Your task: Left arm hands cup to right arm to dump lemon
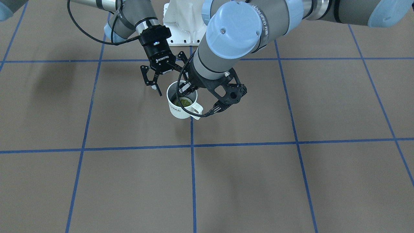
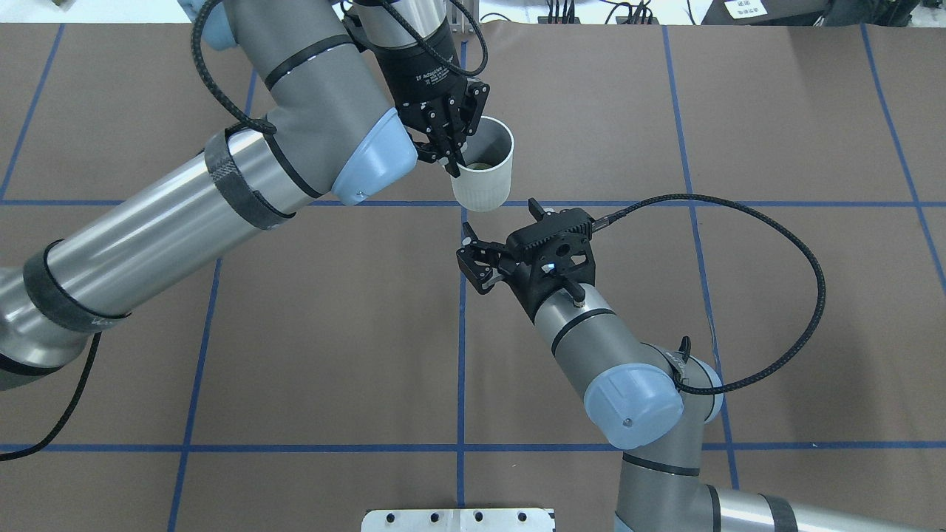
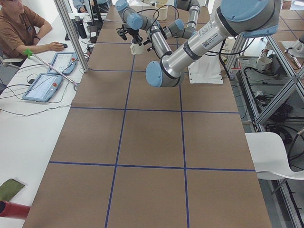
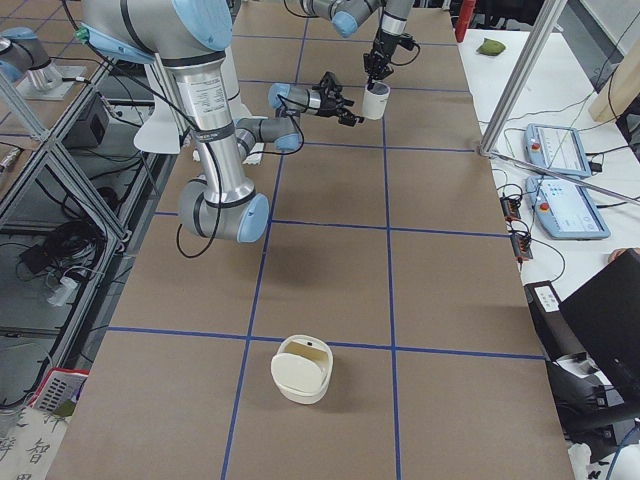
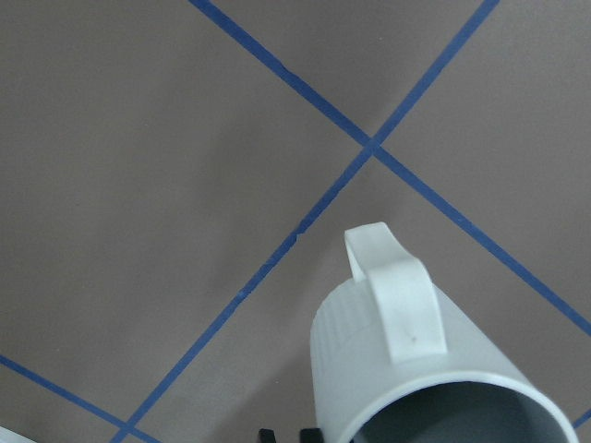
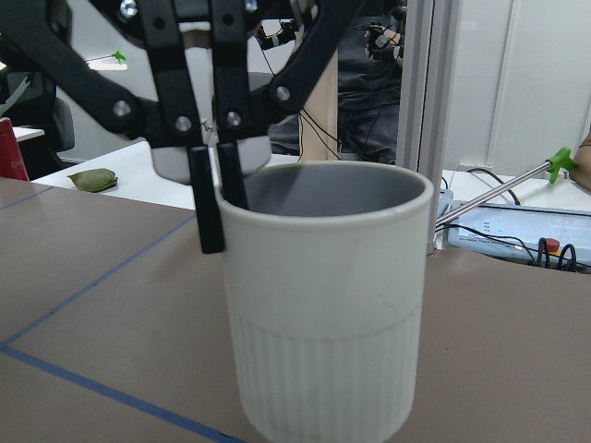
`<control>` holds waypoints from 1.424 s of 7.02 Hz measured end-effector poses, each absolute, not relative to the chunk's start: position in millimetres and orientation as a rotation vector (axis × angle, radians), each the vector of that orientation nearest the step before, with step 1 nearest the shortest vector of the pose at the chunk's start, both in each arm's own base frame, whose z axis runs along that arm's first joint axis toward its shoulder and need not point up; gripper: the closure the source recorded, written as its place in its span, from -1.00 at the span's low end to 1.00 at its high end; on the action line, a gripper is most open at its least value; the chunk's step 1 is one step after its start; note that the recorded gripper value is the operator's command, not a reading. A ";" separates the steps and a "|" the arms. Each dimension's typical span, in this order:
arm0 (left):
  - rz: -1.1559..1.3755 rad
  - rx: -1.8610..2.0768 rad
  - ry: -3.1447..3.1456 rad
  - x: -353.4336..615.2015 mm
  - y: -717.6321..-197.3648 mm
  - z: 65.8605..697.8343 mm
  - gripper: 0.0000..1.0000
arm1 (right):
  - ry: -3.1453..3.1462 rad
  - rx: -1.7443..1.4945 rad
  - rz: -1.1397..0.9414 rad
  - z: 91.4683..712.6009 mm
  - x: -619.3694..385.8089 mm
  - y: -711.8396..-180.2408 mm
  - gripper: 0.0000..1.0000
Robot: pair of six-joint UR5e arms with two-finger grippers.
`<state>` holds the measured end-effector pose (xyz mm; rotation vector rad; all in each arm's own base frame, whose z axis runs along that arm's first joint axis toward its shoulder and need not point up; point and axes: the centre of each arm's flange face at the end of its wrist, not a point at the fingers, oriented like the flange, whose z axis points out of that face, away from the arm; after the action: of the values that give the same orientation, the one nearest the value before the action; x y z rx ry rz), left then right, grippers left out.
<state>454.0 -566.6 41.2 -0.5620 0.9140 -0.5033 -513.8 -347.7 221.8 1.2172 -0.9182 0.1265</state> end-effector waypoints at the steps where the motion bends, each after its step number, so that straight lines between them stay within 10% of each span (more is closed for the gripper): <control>1: -0.504 -0.567 0.913 455.7 -564.1 40.3 1.00 | -0.918 1.218 0.127 221.5 -513.8 -347.7 -0.98; 10: -0.507 -0.601 0.905 471.0 -539.7 32.8 1.00 | -0.902 1.239 0.161 218.2 -510.3 -350.5 -0.98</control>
<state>471.0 -539.7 32.8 -0.6012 0.9049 -0.5072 -510.3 -350.5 218.2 1.2394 -0.9024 0.1613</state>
